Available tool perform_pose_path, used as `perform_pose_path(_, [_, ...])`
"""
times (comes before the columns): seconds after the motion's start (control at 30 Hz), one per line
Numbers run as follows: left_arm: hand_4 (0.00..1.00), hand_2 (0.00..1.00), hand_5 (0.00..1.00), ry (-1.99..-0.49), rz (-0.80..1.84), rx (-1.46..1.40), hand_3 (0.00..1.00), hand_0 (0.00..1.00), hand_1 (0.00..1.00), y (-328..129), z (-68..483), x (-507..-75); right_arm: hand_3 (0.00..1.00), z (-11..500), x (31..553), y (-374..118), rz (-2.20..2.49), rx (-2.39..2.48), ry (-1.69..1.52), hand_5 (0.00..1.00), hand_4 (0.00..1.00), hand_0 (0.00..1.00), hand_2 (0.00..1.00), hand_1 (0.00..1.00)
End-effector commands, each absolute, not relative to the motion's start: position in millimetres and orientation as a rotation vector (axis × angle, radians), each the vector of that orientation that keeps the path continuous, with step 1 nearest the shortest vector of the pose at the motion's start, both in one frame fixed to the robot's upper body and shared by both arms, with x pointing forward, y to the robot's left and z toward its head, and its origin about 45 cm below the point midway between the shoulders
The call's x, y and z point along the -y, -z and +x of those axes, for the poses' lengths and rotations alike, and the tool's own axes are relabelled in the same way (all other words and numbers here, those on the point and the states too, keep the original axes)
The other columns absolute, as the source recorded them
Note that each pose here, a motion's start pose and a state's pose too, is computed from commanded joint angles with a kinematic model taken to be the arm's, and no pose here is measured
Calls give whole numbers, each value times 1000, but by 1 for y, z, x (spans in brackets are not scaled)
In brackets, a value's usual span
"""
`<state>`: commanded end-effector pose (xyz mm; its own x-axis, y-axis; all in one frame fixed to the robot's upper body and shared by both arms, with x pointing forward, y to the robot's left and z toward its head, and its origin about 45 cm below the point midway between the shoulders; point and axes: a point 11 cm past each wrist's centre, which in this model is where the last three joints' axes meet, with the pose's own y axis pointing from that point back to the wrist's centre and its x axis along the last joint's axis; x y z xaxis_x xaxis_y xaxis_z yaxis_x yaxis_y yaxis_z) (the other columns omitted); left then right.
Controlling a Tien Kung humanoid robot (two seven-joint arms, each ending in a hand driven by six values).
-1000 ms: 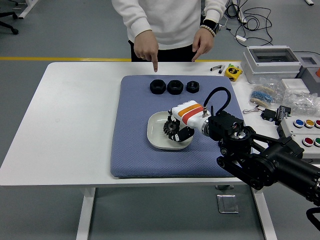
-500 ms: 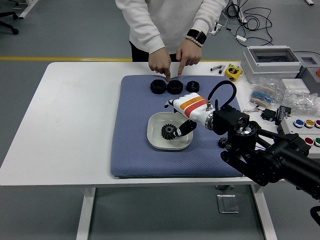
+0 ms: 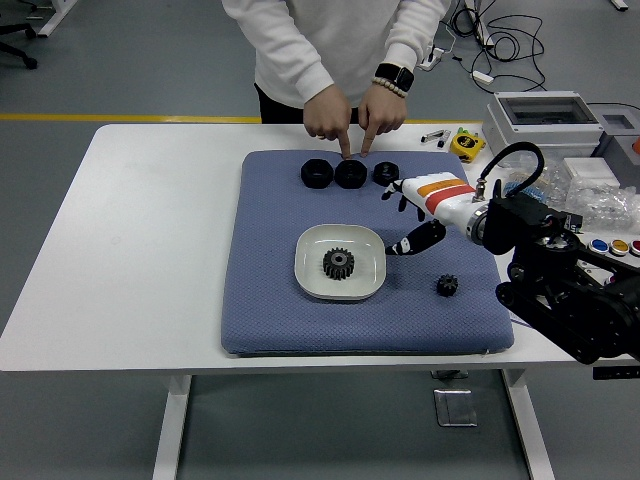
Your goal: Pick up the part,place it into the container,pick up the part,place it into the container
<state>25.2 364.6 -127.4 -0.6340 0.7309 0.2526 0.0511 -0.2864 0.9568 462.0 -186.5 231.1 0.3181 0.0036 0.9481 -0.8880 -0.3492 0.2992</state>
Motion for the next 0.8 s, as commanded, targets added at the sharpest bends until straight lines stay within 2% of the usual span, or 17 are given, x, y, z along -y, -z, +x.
perform_pose_path(0.33, [709,797,617,-1964,994,-1514,710,614,643,128,19,-363,764,455,231,-205,1580,770,-1063,414,998,332,659,532])
perform_pose_path(0.8, [706,792,623,-1966,998,-1516,704,608,641,129,17,-362,757,440,234,-188,1622,734,-990,392,998,304,651,525])
